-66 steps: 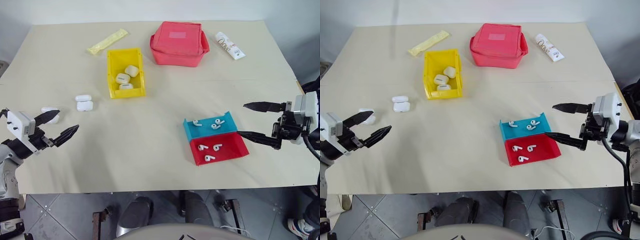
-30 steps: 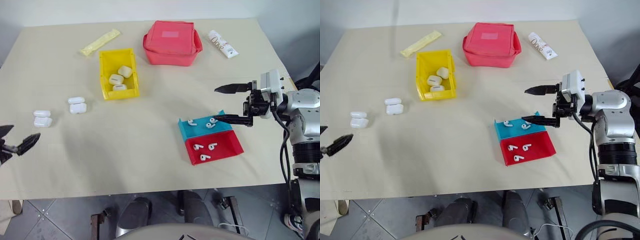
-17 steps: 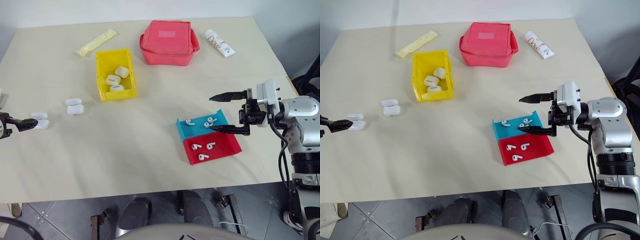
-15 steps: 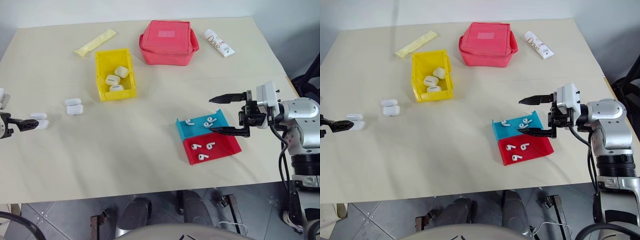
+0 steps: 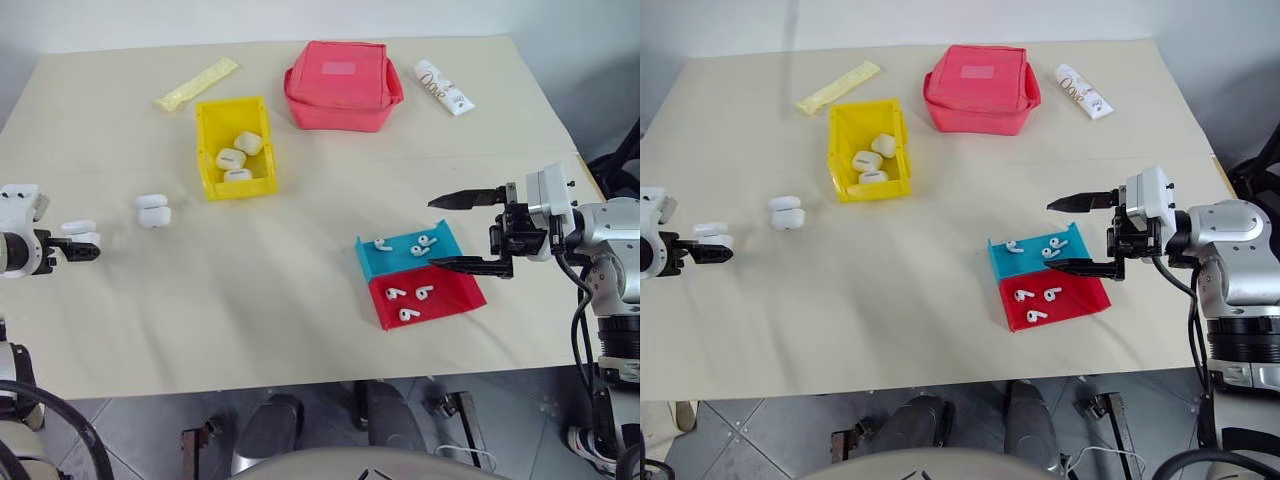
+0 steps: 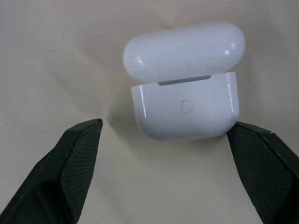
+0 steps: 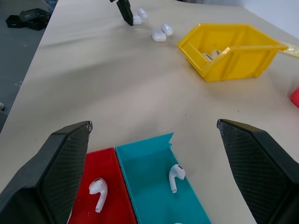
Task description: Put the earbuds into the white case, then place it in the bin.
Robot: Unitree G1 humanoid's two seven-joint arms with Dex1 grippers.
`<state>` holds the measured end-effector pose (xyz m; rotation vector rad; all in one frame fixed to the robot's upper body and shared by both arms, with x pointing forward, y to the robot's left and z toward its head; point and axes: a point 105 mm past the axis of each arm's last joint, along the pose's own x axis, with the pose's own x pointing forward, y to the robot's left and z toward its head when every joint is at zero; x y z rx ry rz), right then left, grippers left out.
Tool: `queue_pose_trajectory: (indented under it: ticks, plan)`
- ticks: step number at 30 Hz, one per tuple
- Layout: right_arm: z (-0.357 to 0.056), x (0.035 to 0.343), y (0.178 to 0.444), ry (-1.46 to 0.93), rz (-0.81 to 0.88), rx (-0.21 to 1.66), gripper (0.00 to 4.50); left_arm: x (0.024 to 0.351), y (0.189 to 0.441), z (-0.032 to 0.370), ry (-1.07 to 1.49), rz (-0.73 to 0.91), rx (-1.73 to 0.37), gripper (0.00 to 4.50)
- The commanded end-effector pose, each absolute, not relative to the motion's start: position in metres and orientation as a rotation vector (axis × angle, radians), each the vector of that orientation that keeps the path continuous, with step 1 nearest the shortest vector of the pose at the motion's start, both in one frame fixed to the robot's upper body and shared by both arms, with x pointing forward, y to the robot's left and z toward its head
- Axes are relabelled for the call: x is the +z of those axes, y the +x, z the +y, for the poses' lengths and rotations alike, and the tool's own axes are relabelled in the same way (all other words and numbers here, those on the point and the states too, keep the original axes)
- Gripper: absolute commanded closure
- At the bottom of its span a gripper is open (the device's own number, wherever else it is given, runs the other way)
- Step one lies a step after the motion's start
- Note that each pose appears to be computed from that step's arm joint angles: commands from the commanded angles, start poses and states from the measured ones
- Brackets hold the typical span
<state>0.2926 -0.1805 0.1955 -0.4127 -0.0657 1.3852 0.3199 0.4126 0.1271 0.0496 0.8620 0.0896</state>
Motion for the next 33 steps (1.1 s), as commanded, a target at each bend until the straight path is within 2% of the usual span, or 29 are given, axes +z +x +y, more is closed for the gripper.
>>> queue_pose_trajectory:
  ticks: [1,12,28,31,33]
  plan:
    - [-0.183,0.208,0.288,-0.447,-0.092,1.393,0.0,0.123,0.322,0.415,0.061,0.869,0.105,0.05]
    - [-0.182,0.21,0.293,-0.455,-0.08,1.401,0.0,0.106,0.324,0.407,-0.023,0.948,0.181,0.05]
    - [-0.178,0.21,0.296,-0.449,-0.076,1.411,0.0,0.097,0.337,0.396,-0.128,0.892,0.234,0.05]
    - [-0.179,0.21,0.296,-0.448,-0.075,1.41,0.0,0.097,0.341,0.397,-0.118,0.868,0.254,0.66]
    - [-0.179,0.211,0.296,-0.448,-0.075,1.407,0.0,0.097,0.342,0.396,-0.122,0.862,0.257,1.25]
